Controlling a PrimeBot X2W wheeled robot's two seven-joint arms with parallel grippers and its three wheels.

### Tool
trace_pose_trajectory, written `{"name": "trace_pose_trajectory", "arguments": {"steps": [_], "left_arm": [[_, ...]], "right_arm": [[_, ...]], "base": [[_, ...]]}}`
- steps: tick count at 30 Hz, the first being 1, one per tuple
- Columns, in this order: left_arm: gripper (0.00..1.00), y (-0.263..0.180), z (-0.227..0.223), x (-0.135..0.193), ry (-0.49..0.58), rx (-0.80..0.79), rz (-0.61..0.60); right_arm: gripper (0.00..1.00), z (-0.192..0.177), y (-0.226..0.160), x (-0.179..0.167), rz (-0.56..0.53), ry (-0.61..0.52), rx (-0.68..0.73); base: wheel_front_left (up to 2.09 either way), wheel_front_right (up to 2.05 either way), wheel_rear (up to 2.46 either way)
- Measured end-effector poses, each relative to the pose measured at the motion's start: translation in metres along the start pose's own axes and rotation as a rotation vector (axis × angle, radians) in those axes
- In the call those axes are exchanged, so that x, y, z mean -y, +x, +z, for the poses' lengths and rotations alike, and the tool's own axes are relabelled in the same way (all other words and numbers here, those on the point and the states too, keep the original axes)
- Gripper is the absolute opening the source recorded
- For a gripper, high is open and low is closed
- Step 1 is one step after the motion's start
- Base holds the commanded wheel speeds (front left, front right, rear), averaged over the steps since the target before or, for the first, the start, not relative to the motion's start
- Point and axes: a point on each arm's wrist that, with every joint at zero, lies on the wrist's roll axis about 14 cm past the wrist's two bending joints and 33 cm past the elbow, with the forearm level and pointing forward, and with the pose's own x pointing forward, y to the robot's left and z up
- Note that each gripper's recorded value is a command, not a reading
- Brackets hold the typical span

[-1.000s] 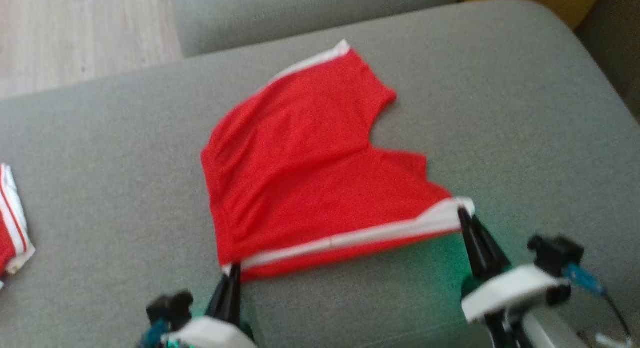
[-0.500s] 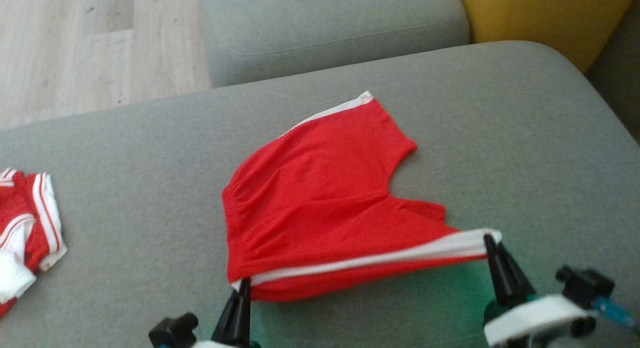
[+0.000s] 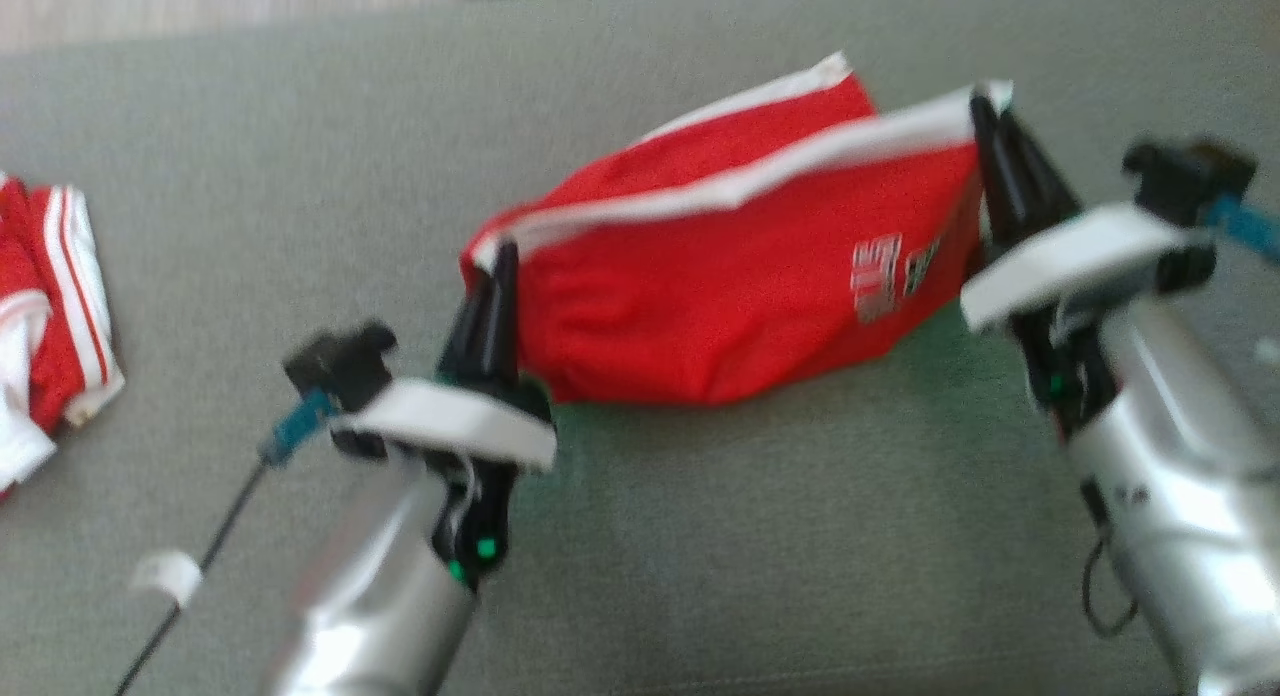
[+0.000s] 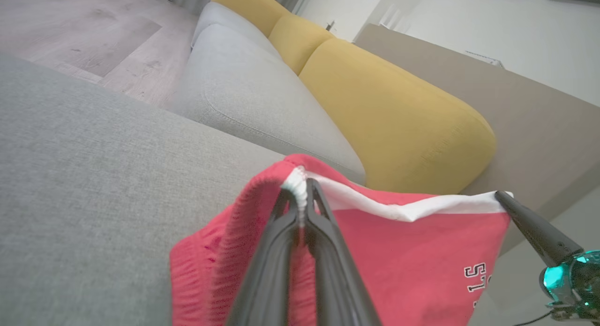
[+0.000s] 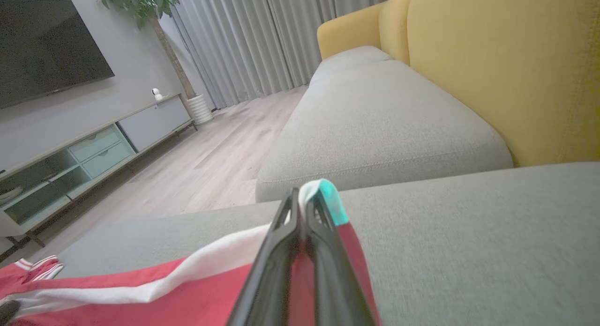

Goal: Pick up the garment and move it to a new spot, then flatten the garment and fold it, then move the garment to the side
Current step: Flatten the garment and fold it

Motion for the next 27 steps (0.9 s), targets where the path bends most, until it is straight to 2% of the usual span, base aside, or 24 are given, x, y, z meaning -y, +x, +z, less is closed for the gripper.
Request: {"name": "trace_pose_trajectory", "arguments": {"steps": [8,15,16,17,18,19,20,21,27], "left_arm": [[0.0,0.035,0.008,-0.039,-0.074,0.014,0.07],[0.0,0.054,0.005,-0.065,-0.075,-0.004,0.102],[0.0,0.055,0.001,-0.066,-0.051,-0.02,0.096],[0.0,0.056,-0.002,-0.068,-0.043,-0.029,0.095],[0.0,0.057,-0.004,-0.07,-0.061,-0.03,0.104],[0.32,0.057,-0.006,-0.073,-0.07,-0.032,0.117],[0.58,0.058,-0.007,-0.074,-0.071,-0.033,0.119],[1.0,0.059,-0.008,-0.075,-0.07,-0.035,0.119],[1.0,0.058,-0.012,-0.078,-0.048,-0.057,0.138]], "right_arm": [[0.0,-0.023,0.065,0.009,0.011,-0.067,-0.086],[0.0,-0.048,0.11,0.015,0.01,-0.11,-0.139],[0.05,-0.055,0.113,0.017,0.008,-0.12,-0.156],[0.44,-0.061,0.115,0.018,0.006,-0.127,-0.17],[0.44,-0.067,0.116,0.019,0.001,-0.13,-0.184],[1.0,-0.072,0.117,0.02,-0.005,-0.128,-0.194],[1.0,-0.076,0.117,0.022,-0.011,-0.131,-0.205],[1.0,-0.079,0.117,0.023,-0.015,-0.136,-0.214],[1.0,-0.087,0.109,0.033,-0.039,-0.17,-0.243]], "base": [[0.0,0.0,0.0],[0.0,0.0,0.0],[0.0,0.0,0.0],[0.0,0.0,0.0],[0.0,0.0,0.0],[0.0,0.0,0.0],[0.0,0.0,0.0],[0.0,0.0,0.0],[0.0,0.0,0.0]]}}
